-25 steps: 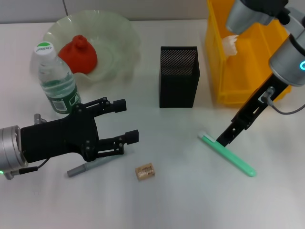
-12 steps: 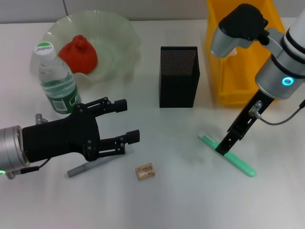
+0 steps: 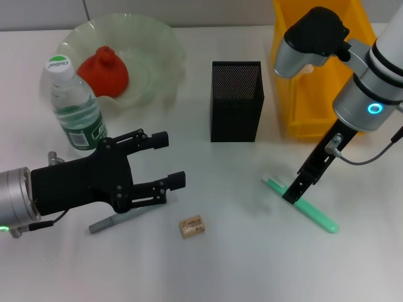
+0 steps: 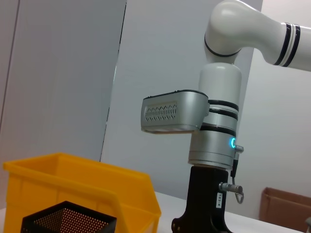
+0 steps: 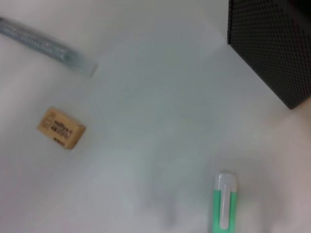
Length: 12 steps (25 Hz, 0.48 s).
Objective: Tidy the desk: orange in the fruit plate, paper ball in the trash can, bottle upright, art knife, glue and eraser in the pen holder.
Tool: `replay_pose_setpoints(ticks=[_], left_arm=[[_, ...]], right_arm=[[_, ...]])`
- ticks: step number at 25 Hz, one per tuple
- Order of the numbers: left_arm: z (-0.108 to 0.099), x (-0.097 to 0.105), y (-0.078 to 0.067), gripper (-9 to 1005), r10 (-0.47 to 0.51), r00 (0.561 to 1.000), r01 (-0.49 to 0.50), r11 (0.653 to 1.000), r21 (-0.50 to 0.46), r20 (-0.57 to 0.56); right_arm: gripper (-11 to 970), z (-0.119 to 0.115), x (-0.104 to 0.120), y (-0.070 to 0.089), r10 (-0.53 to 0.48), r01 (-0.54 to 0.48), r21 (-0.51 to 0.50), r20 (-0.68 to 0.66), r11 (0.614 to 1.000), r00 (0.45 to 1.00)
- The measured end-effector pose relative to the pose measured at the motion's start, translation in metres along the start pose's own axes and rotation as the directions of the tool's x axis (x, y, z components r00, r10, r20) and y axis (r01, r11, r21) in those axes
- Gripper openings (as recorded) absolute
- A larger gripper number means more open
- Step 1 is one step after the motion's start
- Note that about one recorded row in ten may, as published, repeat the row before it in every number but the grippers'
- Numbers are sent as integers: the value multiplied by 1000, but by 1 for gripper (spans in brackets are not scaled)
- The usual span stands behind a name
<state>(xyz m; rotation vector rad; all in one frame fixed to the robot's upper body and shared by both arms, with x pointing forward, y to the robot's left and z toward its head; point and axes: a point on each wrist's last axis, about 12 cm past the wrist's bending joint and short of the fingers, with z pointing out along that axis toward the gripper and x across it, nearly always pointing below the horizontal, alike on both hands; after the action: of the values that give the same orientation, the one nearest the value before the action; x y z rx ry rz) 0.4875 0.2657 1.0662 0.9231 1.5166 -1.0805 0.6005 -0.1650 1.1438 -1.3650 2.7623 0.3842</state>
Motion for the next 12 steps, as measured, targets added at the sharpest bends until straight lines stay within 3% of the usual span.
replay_pose_setpoints(ticks=[12], left_arm=[[-1, 0, 0, 803, 7, 1000, -7, 1000, -4, 1]], right_arm=[[673, 9, -4, 1, -16, 16, 13, -18, 1000, 1000]])
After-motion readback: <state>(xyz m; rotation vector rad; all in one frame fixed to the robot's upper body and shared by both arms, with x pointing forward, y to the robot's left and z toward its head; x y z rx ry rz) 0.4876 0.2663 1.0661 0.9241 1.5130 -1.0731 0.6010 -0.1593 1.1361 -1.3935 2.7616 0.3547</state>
